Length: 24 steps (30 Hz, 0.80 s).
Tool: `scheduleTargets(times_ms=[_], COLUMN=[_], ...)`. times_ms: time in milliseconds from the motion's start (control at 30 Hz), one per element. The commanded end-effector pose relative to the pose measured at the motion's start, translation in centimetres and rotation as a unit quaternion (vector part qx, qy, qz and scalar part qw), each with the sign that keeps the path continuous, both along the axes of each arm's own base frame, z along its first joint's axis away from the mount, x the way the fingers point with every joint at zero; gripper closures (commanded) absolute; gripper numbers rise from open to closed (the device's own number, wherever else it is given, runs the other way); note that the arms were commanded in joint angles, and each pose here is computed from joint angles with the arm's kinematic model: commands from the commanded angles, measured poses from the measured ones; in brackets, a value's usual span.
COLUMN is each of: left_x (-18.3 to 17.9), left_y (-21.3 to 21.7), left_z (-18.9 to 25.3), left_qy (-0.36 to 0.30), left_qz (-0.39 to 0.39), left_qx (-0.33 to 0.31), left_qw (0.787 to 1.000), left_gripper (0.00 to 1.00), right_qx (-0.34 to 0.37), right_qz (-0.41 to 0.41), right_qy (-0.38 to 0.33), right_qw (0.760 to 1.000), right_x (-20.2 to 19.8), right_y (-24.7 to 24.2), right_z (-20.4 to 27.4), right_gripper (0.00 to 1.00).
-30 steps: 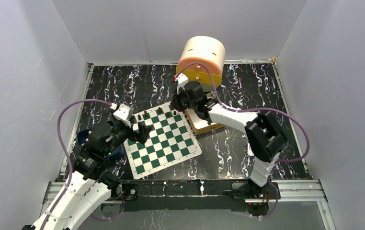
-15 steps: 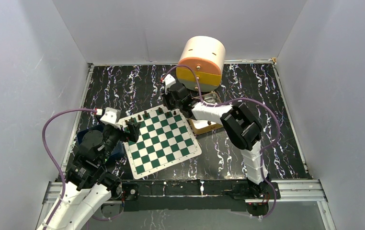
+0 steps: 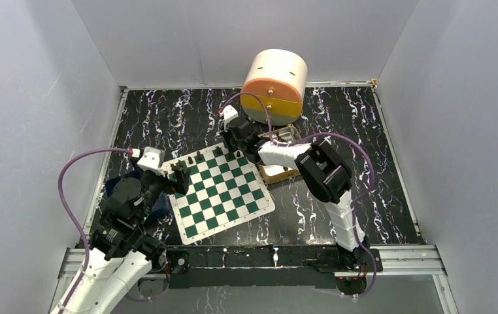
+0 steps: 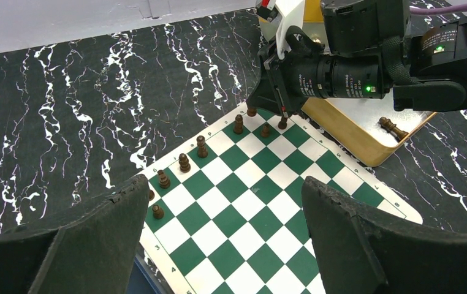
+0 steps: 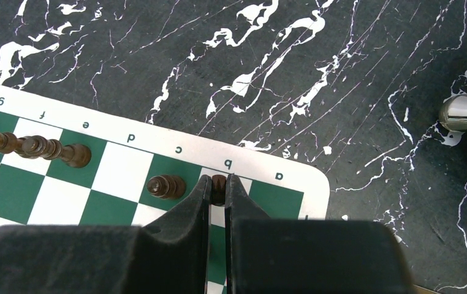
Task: Set up the chess pieces on the board
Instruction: Place the chess piece on the chessboard.
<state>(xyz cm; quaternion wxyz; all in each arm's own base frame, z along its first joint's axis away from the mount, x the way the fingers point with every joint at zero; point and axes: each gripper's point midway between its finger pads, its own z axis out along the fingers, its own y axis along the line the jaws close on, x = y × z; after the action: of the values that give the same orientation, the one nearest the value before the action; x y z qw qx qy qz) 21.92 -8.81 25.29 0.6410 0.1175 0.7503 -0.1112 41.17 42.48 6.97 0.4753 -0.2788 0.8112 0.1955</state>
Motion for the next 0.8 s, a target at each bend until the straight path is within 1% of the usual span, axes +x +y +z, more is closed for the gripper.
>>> scheduleTargets(times_ms=[0, 300, 567, 767], left_x=[0.0, 0.0, 0.1, 0.0], left_y=[0.5, 0.4, 0.4, 0.5], left_z=[1.7, 1.5, 1.4, 1.5], left_qy=[-0.021, -0.018, -0.016, -0.018], left_qz=[0.009, 0.009, 0.007, 0.01], left_qx=[-0.005, -0.003, 0.0, -0.001], left_qw=[1.0, 1.0, 1.0, 1.0], left_gripper=[0.09, 0.09, 0.09, 0.09], right_qx=[0.019, 0.015, 0.007, 0.01], right_qz=[-0.003, 0.001, 0.004, 0.009], right_qy=[-0.029, -0.019, -0.021, -0.02], right_qw=[0.999, 1.0, 1.0, 1.0], right_x=[0.9, 0.5, 0.7, 0.3], right_y=[1.2, 1.3, 1.3, 1.3], right_z=[1.9, 0.9, 0.6, 1.5], right_gripper=[0.85, 0.82, 0.73, 0.73])
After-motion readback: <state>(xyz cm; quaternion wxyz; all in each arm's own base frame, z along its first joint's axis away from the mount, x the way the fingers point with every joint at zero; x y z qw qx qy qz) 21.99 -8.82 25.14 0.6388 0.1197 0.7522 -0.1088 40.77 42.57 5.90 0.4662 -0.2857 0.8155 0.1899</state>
